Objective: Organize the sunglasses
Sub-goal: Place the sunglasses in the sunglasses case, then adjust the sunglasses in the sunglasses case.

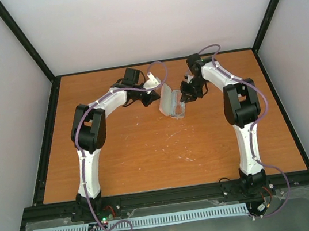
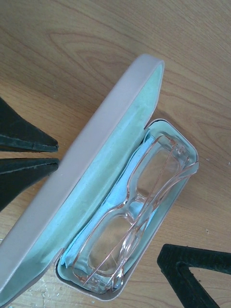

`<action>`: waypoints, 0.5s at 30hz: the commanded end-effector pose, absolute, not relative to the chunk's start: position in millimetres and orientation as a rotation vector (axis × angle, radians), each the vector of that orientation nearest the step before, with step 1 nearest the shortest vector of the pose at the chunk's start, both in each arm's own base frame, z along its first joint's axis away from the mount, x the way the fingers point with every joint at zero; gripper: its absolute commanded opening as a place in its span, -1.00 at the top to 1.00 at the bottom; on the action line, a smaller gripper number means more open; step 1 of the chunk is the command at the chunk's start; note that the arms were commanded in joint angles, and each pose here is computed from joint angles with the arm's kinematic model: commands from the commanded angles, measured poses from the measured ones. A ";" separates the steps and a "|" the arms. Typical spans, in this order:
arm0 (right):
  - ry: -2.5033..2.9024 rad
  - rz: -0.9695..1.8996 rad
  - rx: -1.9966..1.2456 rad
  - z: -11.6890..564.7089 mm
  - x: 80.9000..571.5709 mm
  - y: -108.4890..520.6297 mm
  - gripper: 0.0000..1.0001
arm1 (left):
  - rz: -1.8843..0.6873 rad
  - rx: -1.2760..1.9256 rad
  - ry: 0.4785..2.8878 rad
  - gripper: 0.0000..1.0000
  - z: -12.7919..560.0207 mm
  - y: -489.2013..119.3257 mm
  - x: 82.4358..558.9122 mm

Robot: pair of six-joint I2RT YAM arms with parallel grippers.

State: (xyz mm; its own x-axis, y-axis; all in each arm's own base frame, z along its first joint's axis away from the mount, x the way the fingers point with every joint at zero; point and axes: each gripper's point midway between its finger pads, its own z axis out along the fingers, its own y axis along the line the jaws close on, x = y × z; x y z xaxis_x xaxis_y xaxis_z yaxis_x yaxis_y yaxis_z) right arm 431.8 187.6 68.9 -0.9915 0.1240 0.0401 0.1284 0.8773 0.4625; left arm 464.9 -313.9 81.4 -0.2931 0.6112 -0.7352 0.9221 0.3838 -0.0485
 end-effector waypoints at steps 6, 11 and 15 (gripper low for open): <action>-3.008 -0.800 -0.191 58.4 436.2 202.9 0.65 | -0.622 1.307 1.970 0.84 98.9 -316.6 467.8; -2.984 -0.813 -0.187 49.1 434.8 208.4 0.66 | -0.615 1.310 1.969 0.84 98.8 -316.1 468.0; -2.979 -0.819 -0.187 47.2 432.9 209.1 0.66 | -0.617 1.308 1.970 0.84 98.4 -316.0 467.9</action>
State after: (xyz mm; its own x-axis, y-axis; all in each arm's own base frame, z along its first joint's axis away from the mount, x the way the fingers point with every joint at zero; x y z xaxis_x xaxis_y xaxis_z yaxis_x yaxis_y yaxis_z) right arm 430.7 202.9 47.6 -0.9908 0.1076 0.0815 0.1339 0.8610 0.4907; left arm 465.5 -313.4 81.1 -0.2934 0.6130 -0.7336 0.9211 0.3866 -0.0454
